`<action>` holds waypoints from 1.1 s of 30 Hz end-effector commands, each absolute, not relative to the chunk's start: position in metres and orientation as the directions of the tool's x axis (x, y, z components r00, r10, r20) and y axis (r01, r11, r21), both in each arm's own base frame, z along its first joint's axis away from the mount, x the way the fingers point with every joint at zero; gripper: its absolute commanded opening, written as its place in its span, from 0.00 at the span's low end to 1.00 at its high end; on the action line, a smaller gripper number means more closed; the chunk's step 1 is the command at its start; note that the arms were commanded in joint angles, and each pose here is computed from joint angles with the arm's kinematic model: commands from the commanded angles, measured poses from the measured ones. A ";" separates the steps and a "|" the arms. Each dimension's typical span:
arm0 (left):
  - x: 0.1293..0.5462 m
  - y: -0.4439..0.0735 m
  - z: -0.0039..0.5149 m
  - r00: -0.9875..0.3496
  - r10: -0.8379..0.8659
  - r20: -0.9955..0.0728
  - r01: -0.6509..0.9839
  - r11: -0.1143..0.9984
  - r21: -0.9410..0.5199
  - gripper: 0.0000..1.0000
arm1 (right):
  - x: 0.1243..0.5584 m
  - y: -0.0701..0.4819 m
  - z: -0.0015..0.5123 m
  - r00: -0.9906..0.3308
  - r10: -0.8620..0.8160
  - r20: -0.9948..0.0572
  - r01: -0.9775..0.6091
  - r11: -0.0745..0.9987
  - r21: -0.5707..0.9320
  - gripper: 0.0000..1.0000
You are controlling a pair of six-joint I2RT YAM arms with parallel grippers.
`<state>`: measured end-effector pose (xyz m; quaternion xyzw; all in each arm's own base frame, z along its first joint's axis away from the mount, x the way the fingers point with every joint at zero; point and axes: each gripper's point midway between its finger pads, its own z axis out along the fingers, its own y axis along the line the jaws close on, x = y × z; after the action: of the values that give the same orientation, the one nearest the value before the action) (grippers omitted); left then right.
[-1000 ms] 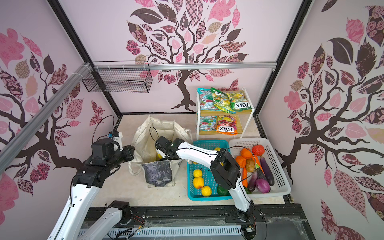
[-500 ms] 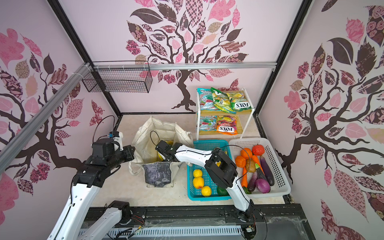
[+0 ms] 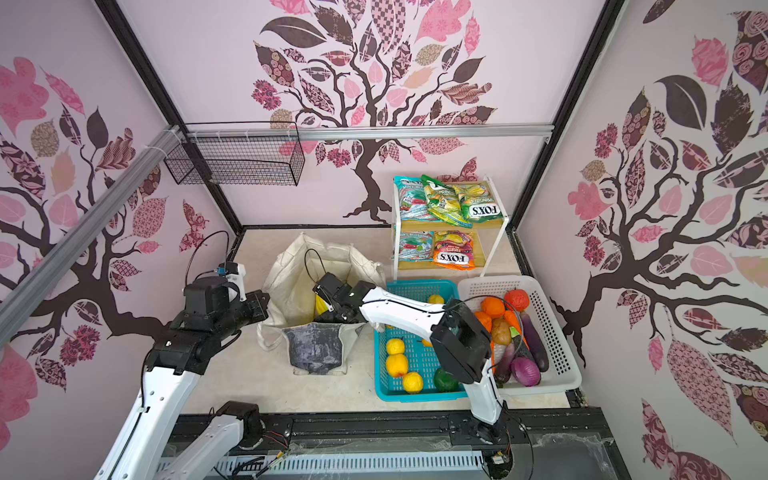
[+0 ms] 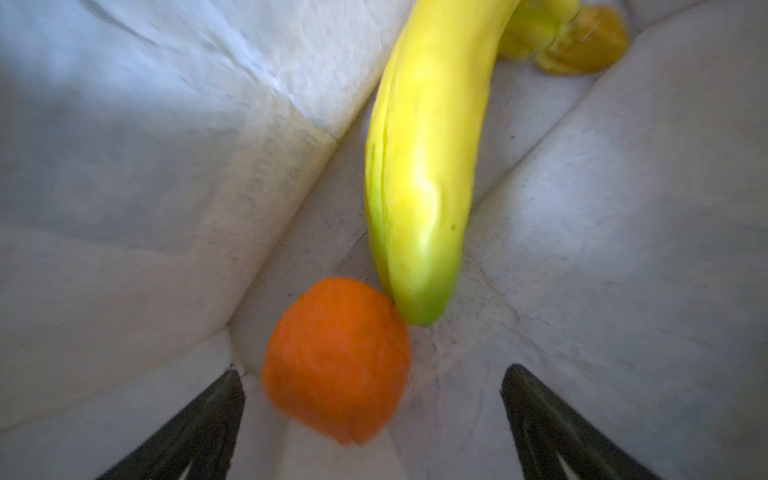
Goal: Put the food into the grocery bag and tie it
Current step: 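Release the orange in the tote and withdraw the right gripper to the basket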
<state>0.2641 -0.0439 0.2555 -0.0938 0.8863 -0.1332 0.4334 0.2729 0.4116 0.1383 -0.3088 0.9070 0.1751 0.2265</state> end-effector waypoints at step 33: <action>0.266 -0.024 0.250 -0.586 -0.285 -0.759 -0.141 0.958 -0.252 0.00 | 0.186 0.176 0.214 -0.797 -0.048 -0.601 -0.313 0.885 0.345 1.00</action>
<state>0.2648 -0.0306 0.2512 -0.1132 0.8887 -0.0982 0.4332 0.2030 0.1877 0.2372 -0.1016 0.8997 0.2392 0.3506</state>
